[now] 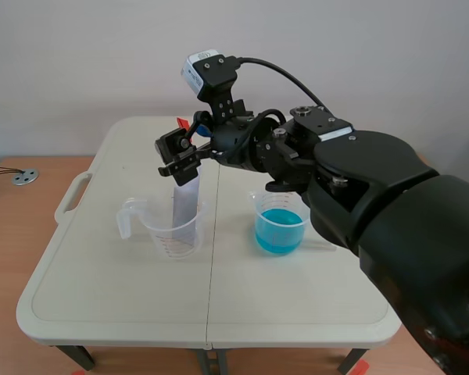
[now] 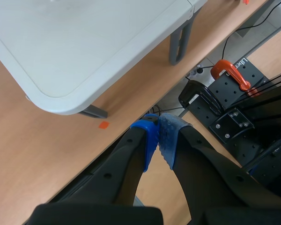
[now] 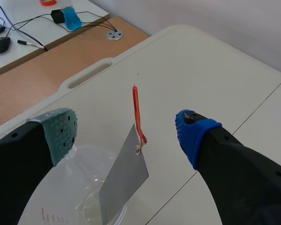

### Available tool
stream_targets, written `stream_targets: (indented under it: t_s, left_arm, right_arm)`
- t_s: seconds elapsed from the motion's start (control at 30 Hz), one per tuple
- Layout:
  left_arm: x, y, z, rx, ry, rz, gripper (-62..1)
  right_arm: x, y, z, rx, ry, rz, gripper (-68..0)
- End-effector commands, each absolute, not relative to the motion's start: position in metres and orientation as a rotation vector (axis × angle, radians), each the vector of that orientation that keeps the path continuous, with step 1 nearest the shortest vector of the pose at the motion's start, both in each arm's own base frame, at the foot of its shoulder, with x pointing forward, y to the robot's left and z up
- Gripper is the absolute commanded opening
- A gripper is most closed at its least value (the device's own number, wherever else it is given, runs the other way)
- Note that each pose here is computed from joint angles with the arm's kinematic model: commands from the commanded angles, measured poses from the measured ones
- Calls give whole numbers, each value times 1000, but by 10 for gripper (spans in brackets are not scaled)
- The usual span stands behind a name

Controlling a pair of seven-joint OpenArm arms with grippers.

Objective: Hold the metal plate by the orange handle, dip it into the blue solution, take it out and point at it, then put the plate back in the beaker on the left.
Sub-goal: 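Lift the metal plate out of the left beaker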

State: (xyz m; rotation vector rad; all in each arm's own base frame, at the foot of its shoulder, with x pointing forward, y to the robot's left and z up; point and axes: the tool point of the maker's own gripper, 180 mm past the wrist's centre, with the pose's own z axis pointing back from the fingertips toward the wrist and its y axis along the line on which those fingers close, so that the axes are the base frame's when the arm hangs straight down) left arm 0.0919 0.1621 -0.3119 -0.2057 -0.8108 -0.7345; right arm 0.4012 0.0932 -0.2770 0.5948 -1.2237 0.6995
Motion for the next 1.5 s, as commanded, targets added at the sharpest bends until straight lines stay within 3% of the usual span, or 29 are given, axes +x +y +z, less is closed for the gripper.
stream_targets:
  t_s: [0.0, 0.53, 1.47]
  left_arm:
    - [95, 161, -309, -211, -828, -726, -583]
    - [95, 161, -309, -211, -827, -726, -583]
    - [95, 161, -309, -211, -827, -726, -583]
  right_arm:
    - [408, 100, -254, 611, -1282, 716, -307]
    - [408, 101, -249, 630, -1308, 715, -663]
    - [367, 119, -221, 906, -1351, 878, -662]
